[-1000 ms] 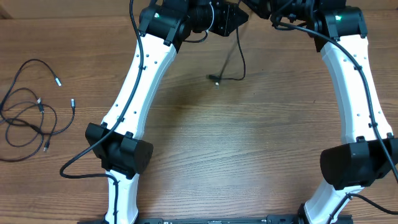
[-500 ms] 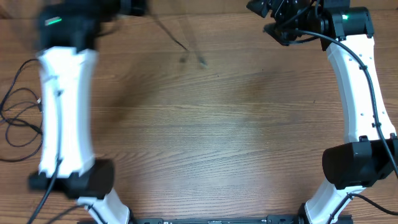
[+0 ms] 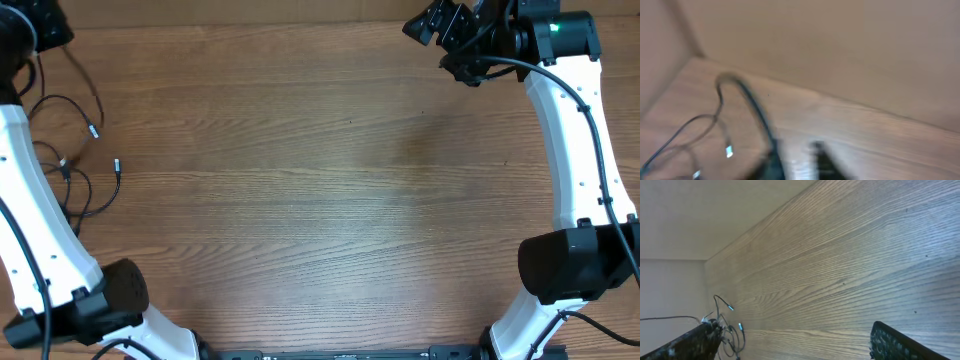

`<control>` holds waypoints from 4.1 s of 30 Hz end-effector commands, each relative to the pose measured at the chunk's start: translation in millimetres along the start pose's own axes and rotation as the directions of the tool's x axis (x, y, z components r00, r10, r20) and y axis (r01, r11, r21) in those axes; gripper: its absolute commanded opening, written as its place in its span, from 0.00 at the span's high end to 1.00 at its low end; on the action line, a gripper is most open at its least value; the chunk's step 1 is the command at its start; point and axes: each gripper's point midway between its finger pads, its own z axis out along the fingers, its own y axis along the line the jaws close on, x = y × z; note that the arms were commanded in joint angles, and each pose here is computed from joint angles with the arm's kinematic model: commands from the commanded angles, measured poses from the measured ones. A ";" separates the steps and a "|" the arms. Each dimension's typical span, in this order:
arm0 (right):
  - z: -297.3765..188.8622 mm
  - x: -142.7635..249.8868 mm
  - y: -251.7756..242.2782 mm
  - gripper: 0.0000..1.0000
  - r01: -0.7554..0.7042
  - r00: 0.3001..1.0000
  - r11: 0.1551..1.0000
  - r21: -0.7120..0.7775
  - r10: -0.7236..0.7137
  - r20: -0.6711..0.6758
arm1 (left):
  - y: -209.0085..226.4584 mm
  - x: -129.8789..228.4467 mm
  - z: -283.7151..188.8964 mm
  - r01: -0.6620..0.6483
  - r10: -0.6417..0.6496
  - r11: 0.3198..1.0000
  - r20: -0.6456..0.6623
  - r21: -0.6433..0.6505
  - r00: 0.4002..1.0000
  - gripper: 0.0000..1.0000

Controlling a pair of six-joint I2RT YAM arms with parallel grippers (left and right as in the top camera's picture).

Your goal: Untangle cables

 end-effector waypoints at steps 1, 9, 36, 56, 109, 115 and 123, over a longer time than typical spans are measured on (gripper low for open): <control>-5.0 -2.3 3.1 0.08 0.060 0.998 0.998 0.003 -0.060 0.014 | 38.6 13.5 18.7 0.018 -0.028 0.985 -0.054 -0.173 0.998 0.01; -5.8 6.9 -15.4 0.00 0.101 0.995 0.991 0.088 -0.099 -0.021 | 40.8 8.0 -0.1 0.157 -0.160 0.966 0.003 -0.204 0.987 0.00; -178.4 66.7 15.4 0.00 0.367 0.906 0.914 0.173 -0.393 0.155 | 6.9 45.8 -101.8 0.213 -0.225 0.967 -0.073 -0.136 0.972 0.01; -224.7 43.9 -3.7 0.00 0.358 0.809 0.840 0.408 -0.497 0.313 | 6.6 45.7 -101.9 0.214 -0.225 0.968 -0.072 -0.135 0.972 0.00; -87.8 185.7 -178.0 0.00 0.499 0.390 0.806 0.319 -0.537 0.748 | 7.1 46.2 -99.8 0.214 -0.226 0.967 -0.077 -0.137 0.971 0.00; -87.8 185.7 -178.0 0.00 0.499 0.390 0.806 0.319 -0.537 0.748 | 7.3 46.4 -99.5 0.214 -0.226 0.967 -0.078 -0.137 0.971 0.00; -87.8 185.7 -178.0 0.00 0.499 0.390 0.806 0.319 -0.537 0.748 | 24.3 53.2 -103.2 0.196 -0.221 0.952 -0.084 -0.235 0.972 0.00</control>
